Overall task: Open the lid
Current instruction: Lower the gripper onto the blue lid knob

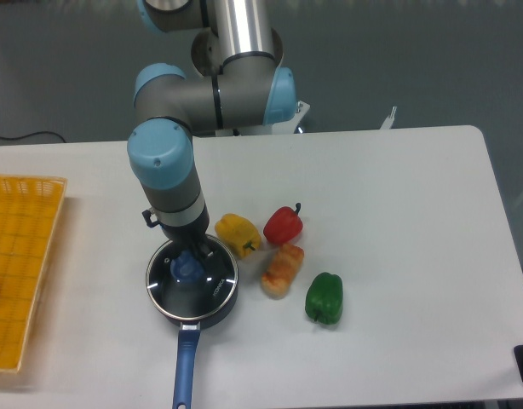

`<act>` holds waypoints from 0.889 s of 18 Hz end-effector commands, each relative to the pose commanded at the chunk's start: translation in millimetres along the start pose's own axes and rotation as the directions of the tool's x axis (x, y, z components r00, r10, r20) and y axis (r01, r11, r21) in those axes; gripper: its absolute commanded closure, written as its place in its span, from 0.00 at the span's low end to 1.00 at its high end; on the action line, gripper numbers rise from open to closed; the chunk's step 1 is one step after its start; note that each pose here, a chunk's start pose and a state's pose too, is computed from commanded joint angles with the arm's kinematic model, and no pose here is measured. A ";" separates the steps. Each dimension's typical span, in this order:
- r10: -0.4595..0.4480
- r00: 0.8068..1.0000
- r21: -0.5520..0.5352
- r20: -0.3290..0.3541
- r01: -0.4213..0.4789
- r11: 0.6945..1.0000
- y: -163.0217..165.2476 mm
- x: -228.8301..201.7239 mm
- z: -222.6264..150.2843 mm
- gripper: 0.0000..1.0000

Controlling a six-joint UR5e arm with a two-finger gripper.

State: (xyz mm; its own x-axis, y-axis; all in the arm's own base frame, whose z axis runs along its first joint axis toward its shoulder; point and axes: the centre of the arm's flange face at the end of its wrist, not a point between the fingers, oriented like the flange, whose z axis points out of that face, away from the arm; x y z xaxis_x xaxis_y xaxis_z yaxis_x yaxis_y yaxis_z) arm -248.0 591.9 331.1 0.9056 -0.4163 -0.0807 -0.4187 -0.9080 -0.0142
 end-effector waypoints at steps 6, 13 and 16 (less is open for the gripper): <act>0.016 1.000 -0.022 -0.001 -0.016 1.000 -9.1 2.2 9.1 0.00; 0.006 1.000 -0.047 -0.002 -0.006 0.999 -11.7 7.3 16.2 0.00; 0.006 1.000 -0.053 -0.011 -0.007 0.999 -16.2 9.8 23.7 0.00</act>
State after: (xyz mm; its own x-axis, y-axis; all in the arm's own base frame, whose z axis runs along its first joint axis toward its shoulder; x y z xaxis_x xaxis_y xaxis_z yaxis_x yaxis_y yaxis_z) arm -234.0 603.7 306.8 0.9037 -0.4224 -0.0702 -0.4206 -0.9064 0.0388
